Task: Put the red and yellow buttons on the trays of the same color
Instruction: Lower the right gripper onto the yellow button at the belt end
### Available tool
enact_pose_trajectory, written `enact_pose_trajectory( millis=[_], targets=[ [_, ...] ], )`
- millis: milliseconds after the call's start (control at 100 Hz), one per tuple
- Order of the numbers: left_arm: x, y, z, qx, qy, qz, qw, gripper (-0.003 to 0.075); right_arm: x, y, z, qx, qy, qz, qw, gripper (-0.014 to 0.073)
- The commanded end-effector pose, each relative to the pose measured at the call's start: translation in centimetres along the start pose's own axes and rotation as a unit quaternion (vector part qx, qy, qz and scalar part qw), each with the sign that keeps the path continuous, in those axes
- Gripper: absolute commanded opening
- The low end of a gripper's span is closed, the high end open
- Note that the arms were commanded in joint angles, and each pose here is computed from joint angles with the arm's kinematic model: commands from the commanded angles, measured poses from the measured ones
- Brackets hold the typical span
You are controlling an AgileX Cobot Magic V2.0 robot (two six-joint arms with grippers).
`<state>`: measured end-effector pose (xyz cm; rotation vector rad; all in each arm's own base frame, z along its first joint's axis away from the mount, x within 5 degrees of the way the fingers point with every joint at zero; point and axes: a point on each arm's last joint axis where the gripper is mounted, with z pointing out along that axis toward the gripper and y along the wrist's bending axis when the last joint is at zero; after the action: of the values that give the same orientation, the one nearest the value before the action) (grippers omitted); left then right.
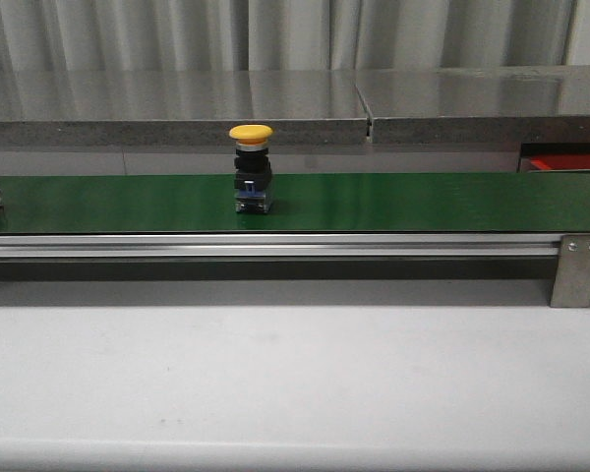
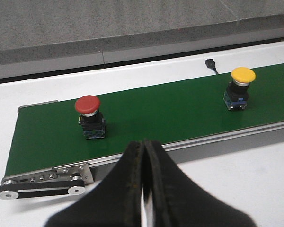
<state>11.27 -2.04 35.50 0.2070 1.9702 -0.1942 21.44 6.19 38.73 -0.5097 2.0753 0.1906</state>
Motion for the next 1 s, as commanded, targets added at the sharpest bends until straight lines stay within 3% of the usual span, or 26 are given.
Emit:
enact_pose_trajectory(
  millis=[0, 120, 290, 390, 780, 990],
  targets=[
    [-1.2, -0.1, -0.6, -0.001, -0.045, -0.005, 0.999, -0.0020, -2.5, 0.1, 1.0, -0.007, -0.021, -0.013, 1.000, -0.0084],
    [-1.2, -0.1, -0.6, -0.002, -0.046, -0.005, 0.999, -0.0020, -4.2, 0.4, 3.8, -0.029, 0.008, -0.020, 0.999, 0.0043],
    [-1.2, -0.1, -0.6, -0.002, -0.046, -0.005, 0.999, -0.0020, -5.6, 1.2, 7.6, -0.059, 0.045, -0.031, 0.997, 0.0474],
    [-1.2, -0.1, -0.6, -0.002, -0.046, -0.005, 0.999, -0.0020, -6.1, 2.2, 9.7, -0.082, 0.076, -0.041, 0.993, 0.0630],
    [-1.2, -0.1, -0.6, -0.002, -0.046, -0.005, 0.999, -0.0020, -5.8, 4.2, 18.3, -0.126, 0.165, -0.055, 0.977, 0.0631],
    [-1.2, -0.1, -0.6, -0.002, -0.046, -0.005, 0.999, -0.0020, -4.9, 4.3, 21.5, -0.118, 0.154, -0.045, 0.980, 0.0631]
  ],
)
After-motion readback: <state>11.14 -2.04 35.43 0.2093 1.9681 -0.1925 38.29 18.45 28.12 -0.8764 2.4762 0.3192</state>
